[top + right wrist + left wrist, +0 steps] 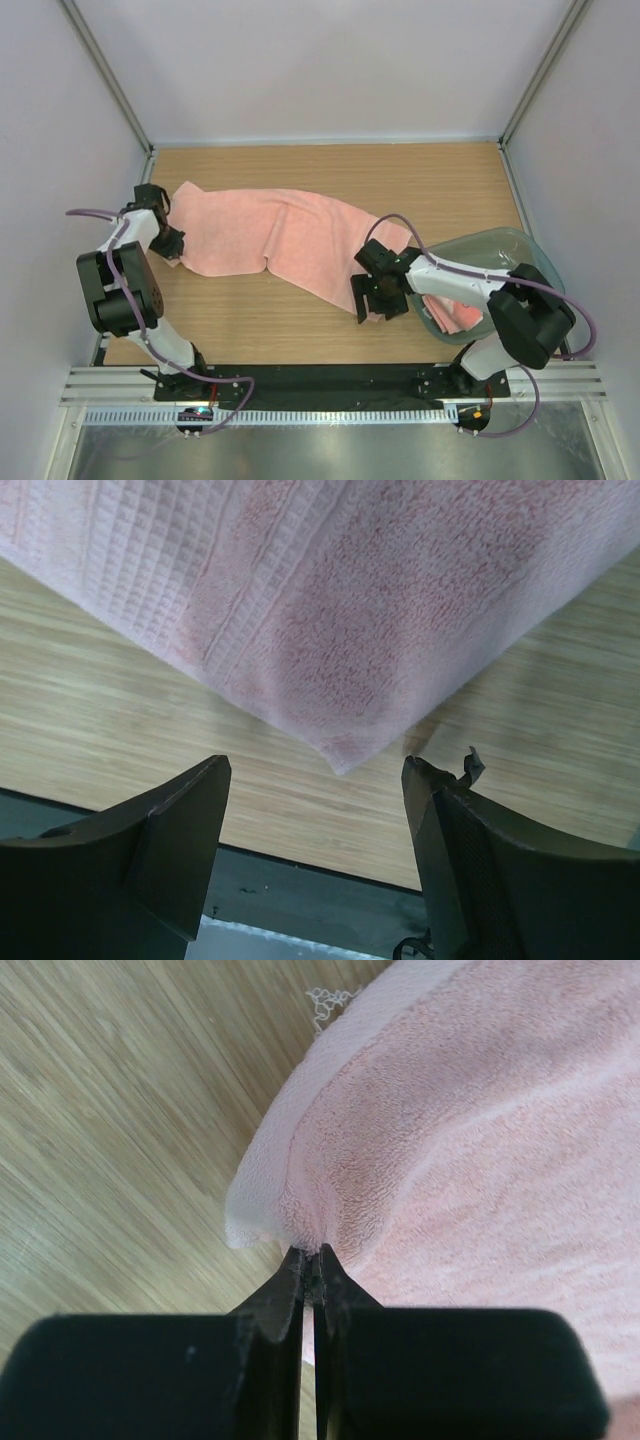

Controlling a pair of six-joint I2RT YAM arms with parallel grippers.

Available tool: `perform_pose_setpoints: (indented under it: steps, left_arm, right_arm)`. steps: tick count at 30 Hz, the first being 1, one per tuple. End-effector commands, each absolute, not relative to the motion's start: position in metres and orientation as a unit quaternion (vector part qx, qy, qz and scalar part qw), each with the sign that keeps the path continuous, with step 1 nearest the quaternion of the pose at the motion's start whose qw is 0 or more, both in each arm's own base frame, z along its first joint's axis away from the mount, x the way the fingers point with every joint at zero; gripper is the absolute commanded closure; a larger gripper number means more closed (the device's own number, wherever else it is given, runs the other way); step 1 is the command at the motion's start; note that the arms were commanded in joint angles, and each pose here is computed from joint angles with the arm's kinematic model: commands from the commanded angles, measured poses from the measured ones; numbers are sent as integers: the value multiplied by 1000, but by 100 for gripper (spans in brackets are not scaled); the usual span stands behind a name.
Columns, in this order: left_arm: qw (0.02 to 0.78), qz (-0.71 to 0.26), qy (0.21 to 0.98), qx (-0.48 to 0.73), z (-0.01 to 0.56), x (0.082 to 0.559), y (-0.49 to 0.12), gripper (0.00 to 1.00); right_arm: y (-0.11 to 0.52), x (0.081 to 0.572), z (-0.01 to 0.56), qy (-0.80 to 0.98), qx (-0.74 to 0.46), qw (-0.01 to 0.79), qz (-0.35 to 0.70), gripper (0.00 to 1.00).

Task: Roll the towels
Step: Flatten the towel

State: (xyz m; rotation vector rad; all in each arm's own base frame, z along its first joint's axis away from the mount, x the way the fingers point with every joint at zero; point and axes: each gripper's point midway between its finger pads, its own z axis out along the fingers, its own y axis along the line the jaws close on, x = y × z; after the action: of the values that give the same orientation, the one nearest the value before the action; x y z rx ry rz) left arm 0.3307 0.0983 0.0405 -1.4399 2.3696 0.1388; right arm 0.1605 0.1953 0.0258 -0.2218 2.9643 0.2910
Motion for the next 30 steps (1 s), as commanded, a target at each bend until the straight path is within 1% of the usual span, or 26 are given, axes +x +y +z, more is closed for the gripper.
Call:
perform_pose_setpoints:
  steps: [1, 4, 7, 10, 11, 12, 13, 15, 16, 18, 21, 22, 24, 25, 26, 27, 28, 30]
  left_arm:
    - [196, 31, 846, -496, 58, 331, 90, 100]
    - [201, 21, 849, -489, 63, 331, 85, 100]
    - [198, 15, 853, -483, 65, 328, 79, 100]
    - [200, 9, 856, -477, 66, 327, 74, 100]
    - [202, 5, 856, -475, 69, 327, 73, 100]
    - [201, 4, 857, -475, 69, 326, 72, 100]
    - [201, 5, 858, -474, 70, 326, 72, 100]
    - [204, 2, 858, -472, 74, 326, 71, 100]
    - [206, 1, 858, -470, 76, 325, 71, 100]
    - [207, -5, 860, -466, 79, 324, 68, 100]
    - [214, -14, 865, -453, 89, 319, 65, 100]
    - [212, -16, 869, -447, 92, 315, 62, 100]
    - [223, -27, 877, -426, 106, 305, 56, 100]
    - [220, -34, 882, -415, 111, 299, 52, 100]
    - [221, -36, 890, -396, 115, 294, 50, 100]
    - [232, -52, 891, -386, 128, 293, 44, 100]
    - [221, -50, 895, -383, 131, 284, 42, 100]
    - [244, -55, 894, -371, 153, 289, 42, 100]
  right_arm:
    - [199, 171, 18, 991, -51, 93, 83, 24]
    - [199, 170, 9, 992, -52, 86, 77, 27]
    - [195, 176, 1, 993, -47, 93, 58, 32]
    - [193, 178, -5, 994, -50, 90, 44, 47]
    - [193, 178, -5, 994, -52, 90, 42, 59]
    - [192, 178, -6, 994, -53, 89, 38, 65]
    - [193, 179, -5, 994, -54, 90, 37, 75]
    - [191, 178, -5, 994, -61, 88, 32, 82]
    - [191, 179, -5, 994, -62, 88, 30, 90]
    - [191, 180, -3, 993, -67, 89, 28, 98]
    - [193, 185, 11, 992, -68, 104, 34, 99]
    - [198, 193, 26, 988, -67, 128, 46, 99]
    - [196, 196, 48, 986, -67, 145, 51, 99]
    - [196, 202, 72, 981, -67, 172, 56, 99]
    - [195, 208, 85, 978, -67, 188, 56, 99]
    - [195, 214, 97, 976, -64, 199, 59, 99]
    - [195, 228, 119, 973, -58, 209, 77, 99]
    - [195, 248, 138, 970, -44, 213, 106, 99]
